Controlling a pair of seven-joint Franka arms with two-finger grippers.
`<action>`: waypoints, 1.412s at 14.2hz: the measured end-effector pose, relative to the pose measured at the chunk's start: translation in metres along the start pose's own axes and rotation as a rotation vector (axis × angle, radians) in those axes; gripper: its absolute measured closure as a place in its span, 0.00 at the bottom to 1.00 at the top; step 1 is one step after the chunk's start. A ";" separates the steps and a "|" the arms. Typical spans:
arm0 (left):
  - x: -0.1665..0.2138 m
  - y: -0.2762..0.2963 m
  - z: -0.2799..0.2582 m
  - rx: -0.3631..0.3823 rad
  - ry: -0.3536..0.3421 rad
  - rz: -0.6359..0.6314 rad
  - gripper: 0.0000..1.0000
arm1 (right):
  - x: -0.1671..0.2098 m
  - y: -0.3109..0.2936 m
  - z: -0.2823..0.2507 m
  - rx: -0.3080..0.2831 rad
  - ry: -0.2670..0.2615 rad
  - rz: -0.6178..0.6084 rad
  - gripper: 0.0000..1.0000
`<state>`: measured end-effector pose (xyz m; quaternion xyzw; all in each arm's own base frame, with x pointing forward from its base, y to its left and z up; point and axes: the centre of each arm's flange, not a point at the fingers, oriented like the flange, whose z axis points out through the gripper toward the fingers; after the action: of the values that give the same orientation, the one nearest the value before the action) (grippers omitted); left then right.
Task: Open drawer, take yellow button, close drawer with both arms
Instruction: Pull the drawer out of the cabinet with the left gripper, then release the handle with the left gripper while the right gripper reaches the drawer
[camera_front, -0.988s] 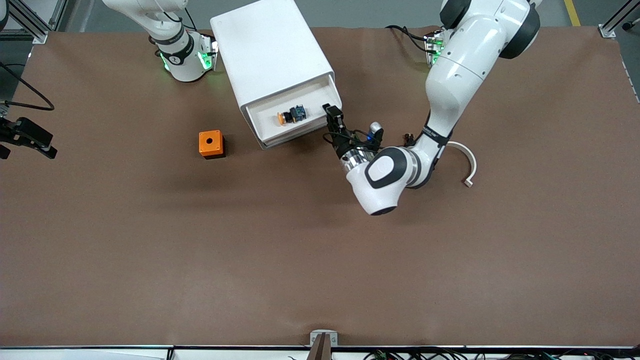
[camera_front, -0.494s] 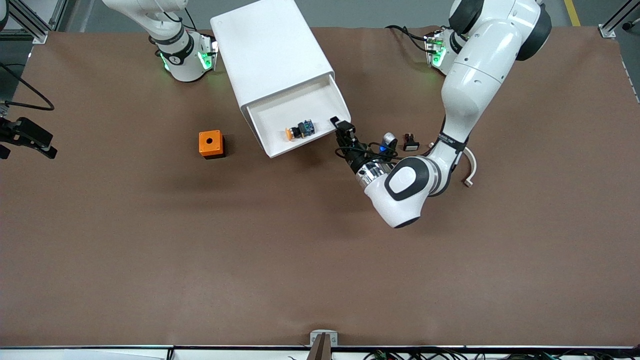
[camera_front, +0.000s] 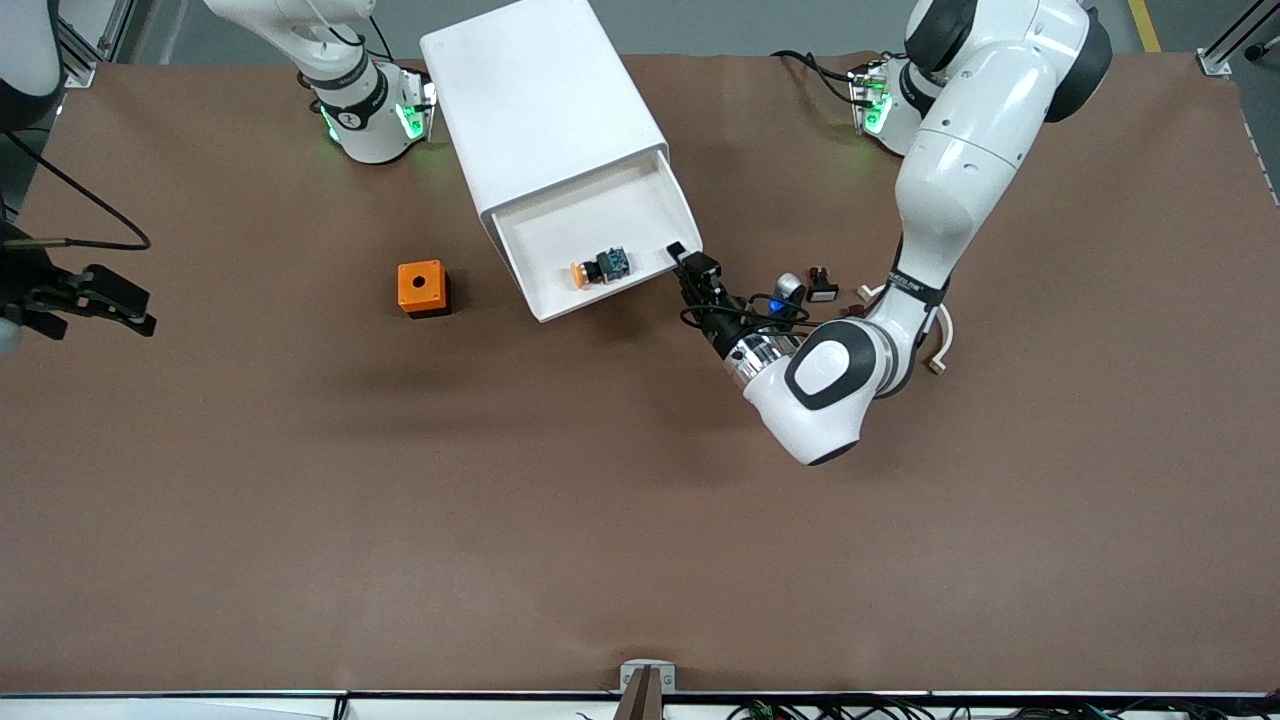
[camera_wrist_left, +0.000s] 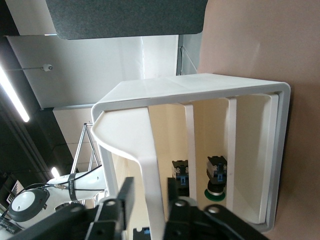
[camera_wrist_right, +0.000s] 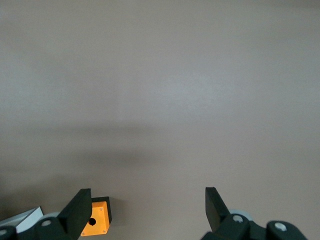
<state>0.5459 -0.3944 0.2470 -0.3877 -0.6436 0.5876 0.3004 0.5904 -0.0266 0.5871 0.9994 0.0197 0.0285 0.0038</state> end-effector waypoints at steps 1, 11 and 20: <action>0.000 -0.002 -0.004 -0.004 -0.006 0.010 0.52 | 0.002 -0.002 0.004 0.003 -0.006 -0.003 0.00; 0.004 -0.022 -0.064 -0.124 -0.053 0.589 0.00 | 0.025 -0.049 0.080 0.017 -0.131 0.124 0.00; -0.017 -0.075 -0.117 -0.614 0.235 1.159 0.00 | 0.011 -0.164 0.091 0.038 -0.239 0.587 0.00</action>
<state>0.6424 -0.3480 0.3374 -0.8004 -0.4321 0.3978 -0.1198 0.6000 0.1375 0.4954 0.9585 -0.2698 -0.0898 -0.0211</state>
